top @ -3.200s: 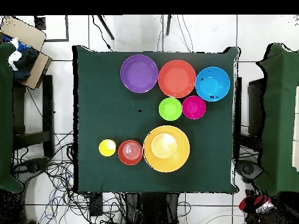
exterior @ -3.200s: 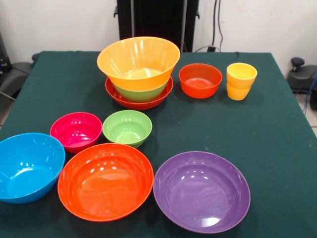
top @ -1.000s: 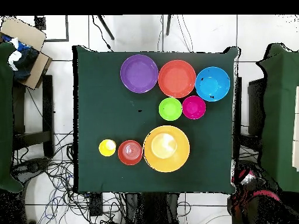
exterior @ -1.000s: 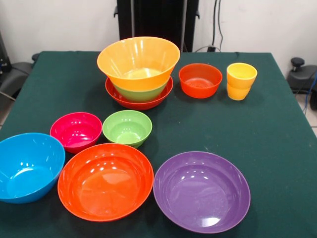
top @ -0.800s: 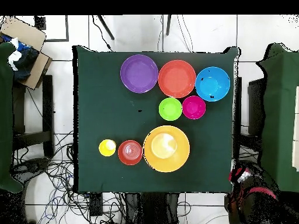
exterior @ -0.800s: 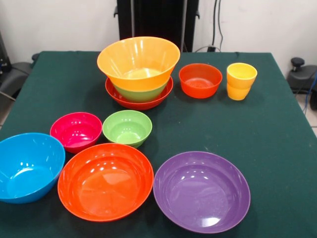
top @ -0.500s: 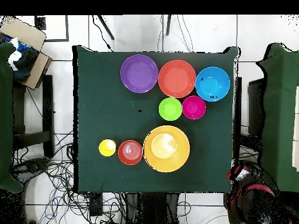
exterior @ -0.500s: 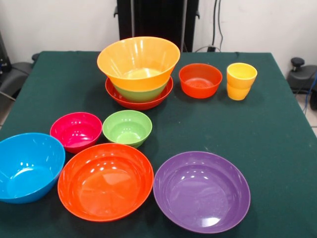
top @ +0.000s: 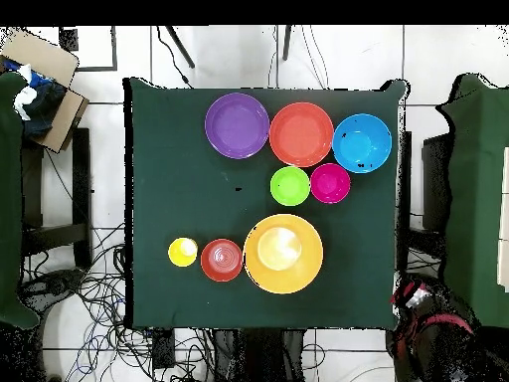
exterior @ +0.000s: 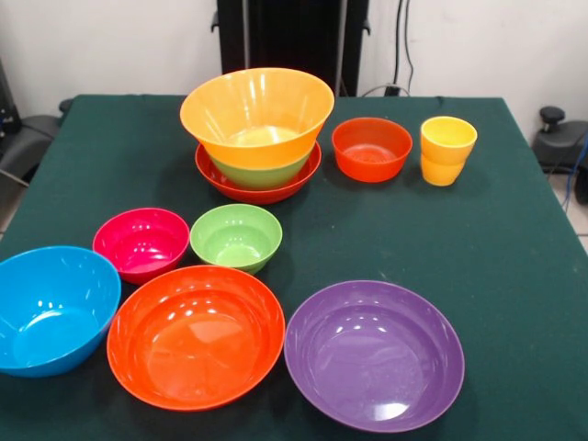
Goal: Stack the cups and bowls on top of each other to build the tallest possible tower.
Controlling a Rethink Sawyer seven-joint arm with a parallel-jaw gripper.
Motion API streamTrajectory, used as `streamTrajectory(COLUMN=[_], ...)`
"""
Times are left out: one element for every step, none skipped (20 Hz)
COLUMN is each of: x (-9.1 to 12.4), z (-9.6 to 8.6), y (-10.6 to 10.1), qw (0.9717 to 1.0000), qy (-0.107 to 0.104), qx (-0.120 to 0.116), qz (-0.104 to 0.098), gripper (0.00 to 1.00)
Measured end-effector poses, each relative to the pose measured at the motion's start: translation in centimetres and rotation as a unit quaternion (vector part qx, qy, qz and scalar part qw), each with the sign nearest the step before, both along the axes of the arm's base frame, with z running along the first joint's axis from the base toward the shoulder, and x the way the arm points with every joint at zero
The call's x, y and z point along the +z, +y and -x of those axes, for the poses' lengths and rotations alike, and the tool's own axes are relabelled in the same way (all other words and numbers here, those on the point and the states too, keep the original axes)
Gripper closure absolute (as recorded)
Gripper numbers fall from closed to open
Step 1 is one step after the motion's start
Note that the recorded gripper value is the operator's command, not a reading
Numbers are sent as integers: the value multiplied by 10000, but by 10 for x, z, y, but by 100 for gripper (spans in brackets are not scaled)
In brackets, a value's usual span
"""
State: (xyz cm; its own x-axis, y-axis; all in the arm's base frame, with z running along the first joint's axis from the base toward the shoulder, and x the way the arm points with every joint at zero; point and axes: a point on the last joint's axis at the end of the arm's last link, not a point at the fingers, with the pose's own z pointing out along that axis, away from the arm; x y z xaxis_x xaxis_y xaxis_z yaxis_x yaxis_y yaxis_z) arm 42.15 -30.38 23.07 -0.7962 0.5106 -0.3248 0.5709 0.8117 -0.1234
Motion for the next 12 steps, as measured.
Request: streamTrajectory(x=[2,3,10,13,15,17,18,19,19,19,18,17], z=[1,1,2,3,2,2,0,-1,-3,-4,-5,-7], y=[-2,-2,-5,-6,-6,-7,-9,-11,-14,-15,-17,-19], qw=[10000,10000,10000,9999,9999,9999,9998,9998,9998,9998,9998,9998], qy=[-11,-17,-36,-43,-55,-67,-82,-91,-100,-101,-101,-101], qx=[-16,-24,-53,-58,-58,-58,-57,-53,-50,-47,-40,-34], qz=[18,28,68,84,104,124,146,160,174,178,182,186], gripper=[0,0,0,0,0,0,0,0,0,0,0,0])
